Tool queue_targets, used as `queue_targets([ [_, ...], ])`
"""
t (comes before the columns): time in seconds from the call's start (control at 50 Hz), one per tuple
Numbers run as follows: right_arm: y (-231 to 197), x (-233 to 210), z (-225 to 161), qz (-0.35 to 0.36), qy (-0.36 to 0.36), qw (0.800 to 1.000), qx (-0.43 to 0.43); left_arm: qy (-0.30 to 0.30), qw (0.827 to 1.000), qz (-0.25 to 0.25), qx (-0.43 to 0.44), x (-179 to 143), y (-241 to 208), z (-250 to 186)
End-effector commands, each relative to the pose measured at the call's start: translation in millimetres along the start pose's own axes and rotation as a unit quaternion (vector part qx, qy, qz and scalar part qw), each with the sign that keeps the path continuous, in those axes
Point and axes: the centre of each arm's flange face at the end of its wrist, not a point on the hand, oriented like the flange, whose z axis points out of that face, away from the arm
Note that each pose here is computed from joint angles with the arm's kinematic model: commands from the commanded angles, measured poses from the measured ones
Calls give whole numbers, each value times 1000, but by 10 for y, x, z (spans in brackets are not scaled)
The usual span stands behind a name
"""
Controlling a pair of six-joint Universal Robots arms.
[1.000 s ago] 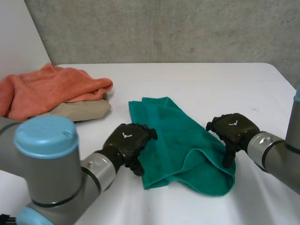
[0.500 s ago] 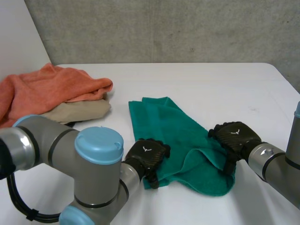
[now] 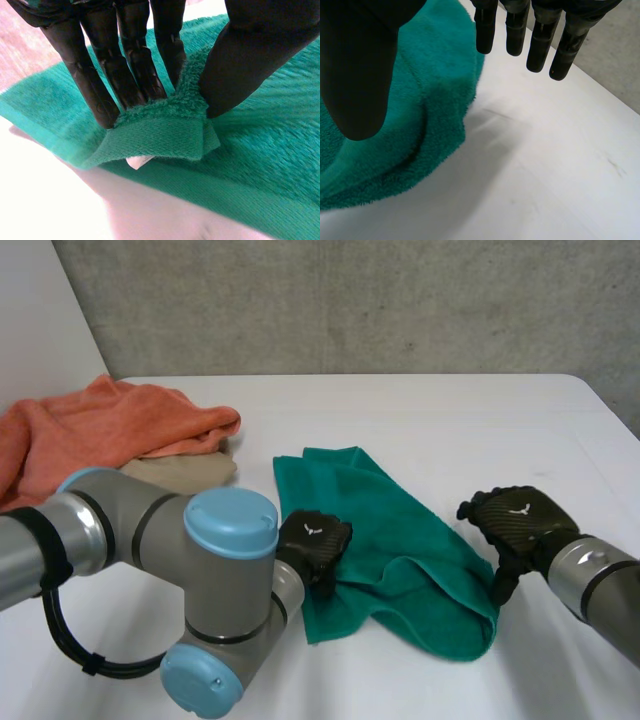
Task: Fold the laundry.
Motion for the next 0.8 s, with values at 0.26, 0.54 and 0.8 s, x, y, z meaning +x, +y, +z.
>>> queue_targets([
  [0.26, -22, 163, -180, 218, 5, 975, -48, -98, 966, 25, 237, -677, -1513, -481],
  [0.54, -96, -314, -1, 285, -70, 954, -55, -136, 949, 35, 283, -922, -1821, -688],
  [0.8, -115, -1070, 336, 228, -134, 964, -41, -140, 948, 32, 283, -946, -1821, -666],
])
